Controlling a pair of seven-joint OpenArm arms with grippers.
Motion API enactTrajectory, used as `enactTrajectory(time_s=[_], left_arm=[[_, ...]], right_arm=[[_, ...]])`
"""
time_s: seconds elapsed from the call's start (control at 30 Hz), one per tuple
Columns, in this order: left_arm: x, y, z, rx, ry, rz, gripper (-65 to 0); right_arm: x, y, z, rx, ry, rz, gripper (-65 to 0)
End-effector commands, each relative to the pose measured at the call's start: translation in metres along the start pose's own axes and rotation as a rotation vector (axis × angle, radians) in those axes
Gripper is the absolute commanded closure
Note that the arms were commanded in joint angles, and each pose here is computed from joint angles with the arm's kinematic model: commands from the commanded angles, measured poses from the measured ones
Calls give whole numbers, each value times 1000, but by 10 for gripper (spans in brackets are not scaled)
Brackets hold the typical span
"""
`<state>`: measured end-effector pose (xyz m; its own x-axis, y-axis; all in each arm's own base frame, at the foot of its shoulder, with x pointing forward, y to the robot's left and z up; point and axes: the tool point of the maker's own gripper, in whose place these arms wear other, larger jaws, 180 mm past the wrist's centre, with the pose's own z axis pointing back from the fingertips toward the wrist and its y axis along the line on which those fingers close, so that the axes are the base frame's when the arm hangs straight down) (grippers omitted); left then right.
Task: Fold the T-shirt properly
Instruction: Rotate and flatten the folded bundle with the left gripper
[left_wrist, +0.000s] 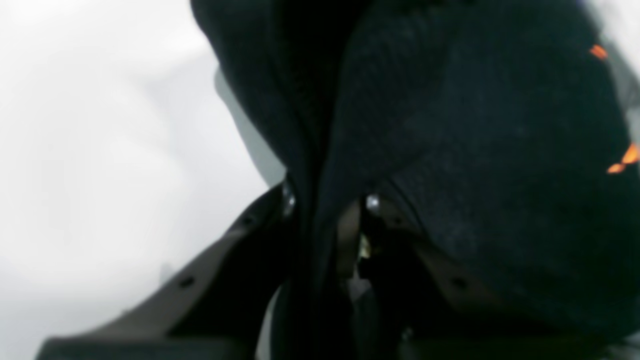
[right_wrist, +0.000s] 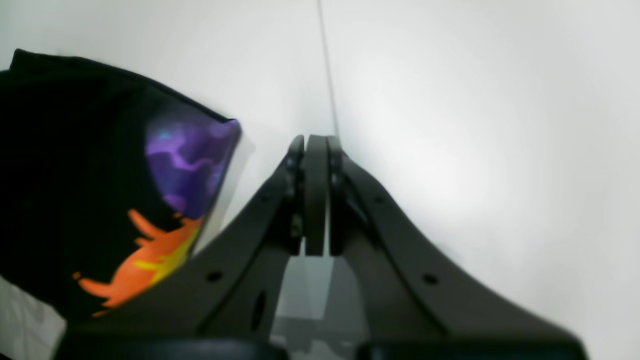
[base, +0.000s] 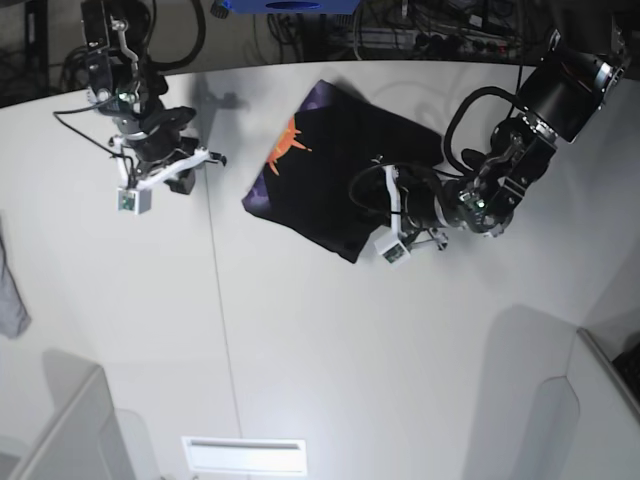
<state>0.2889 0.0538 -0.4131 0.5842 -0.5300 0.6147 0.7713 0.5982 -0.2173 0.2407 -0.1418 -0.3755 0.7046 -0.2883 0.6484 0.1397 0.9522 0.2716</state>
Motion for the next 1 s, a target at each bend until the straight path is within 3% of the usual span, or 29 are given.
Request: enactTrajectory(time_s=[0.0, 0.23, 0.47, 0.6, 0.77, 0.97], left_arm=[[14, 0, 2, -15, -16, -41, 0], [-1, -4, -18, 31, 163, -375, 0], [-3, -20, -32, -14, 255, -708, 0], [2, -23, -42, 12, 299, -867, 0], [23, -24, -50, 73, 294, -965, 0], [37, -42, -58, 34, 189, -1007, 0]], right_arm=[[11, -2, 4, -9, -47, -19, 0], [4, -32, 12, -94, -54, -117, 0], [-11, -47, 19, -138, -28, -139, 0], [-18, -45, 20, -144, -22, -176, 0], [-22, -53, 22, -179, -34, -256, 0], [-29, -53, 23, -185, -22, -273, 0]])
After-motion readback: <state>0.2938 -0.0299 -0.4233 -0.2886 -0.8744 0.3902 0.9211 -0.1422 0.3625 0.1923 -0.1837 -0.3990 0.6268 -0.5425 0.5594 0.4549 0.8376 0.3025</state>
